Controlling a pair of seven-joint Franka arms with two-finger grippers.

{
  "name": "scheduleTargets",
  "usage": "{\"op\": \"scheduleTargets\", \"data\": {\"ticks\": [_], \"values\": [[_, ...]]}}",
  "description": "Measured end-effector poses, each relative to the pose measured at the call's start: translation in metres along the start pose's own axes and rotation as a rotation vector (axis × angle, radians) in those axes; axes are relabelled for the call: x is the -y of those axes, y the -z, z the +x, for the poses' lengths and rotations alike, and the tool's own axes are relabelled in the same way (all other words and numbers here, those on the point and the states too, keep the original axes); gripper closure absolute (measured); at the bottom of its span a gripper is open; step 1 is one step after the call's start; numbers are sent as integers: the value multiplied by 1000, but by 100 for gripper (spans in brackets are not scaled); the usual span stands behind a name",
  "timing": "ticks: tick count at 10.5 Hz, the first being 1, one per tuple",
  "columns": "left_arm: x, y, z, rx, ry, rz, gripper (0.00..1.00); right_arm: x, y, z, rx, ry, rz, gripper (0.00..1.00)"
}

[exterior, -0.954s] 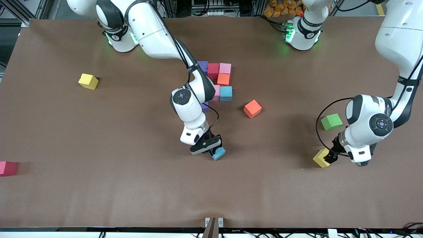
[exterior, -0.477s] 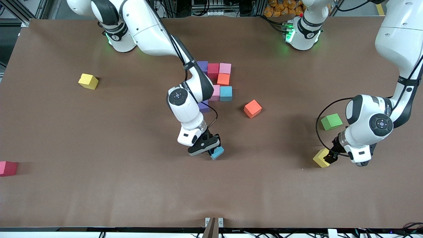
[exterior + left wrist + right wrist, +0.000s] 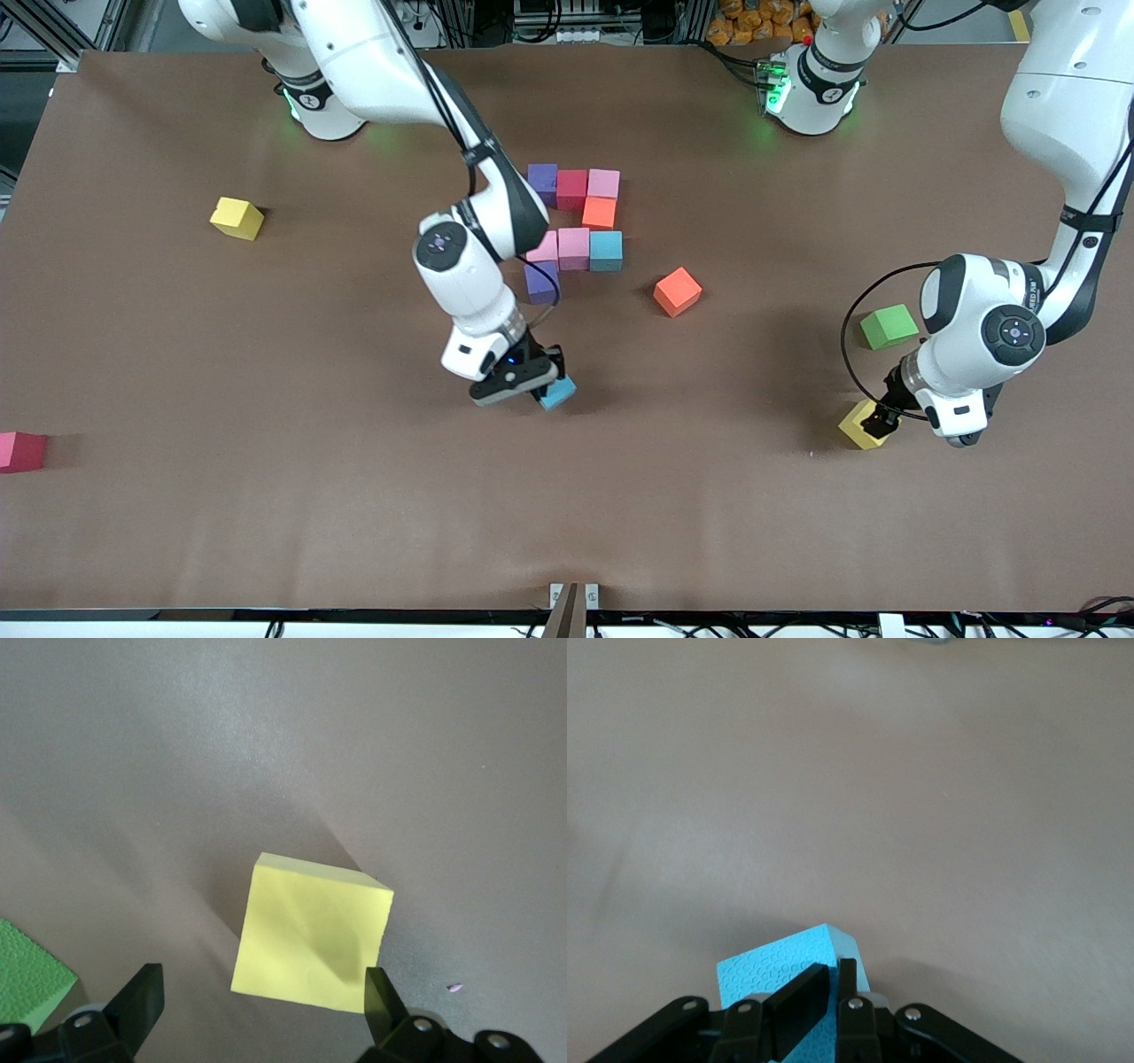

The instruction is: Form number 2 with 11 blocks

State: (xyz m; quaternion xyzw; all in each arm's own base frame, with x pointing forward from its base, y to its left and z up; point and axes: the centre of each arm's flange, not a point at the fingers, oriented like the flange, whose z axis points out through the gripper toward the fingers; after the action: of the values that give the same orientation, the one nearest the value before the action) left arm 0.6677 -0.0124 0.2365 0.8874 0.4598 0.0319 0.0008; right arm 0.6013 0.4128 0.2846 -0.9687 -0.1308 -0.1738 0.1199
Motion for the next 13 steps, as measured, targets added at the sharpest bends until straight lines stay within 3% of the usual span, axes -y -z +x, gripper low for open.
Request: {"op": "scheduleTargets", "data": {"ticks": [5, 8, 13], "values": [[-4, -4, -8, 6, -12, 3, 0, -22, 26, -68, 46, -112, 36, 88], [-4, -4, -8, 6, -12, 3, 0, -2, 30, -103, 26, -152, 57, 88], [-4, -4, -8, 6, -12, 3, 0, 13, 34, -115, 11, -239, 63, 88]]}}
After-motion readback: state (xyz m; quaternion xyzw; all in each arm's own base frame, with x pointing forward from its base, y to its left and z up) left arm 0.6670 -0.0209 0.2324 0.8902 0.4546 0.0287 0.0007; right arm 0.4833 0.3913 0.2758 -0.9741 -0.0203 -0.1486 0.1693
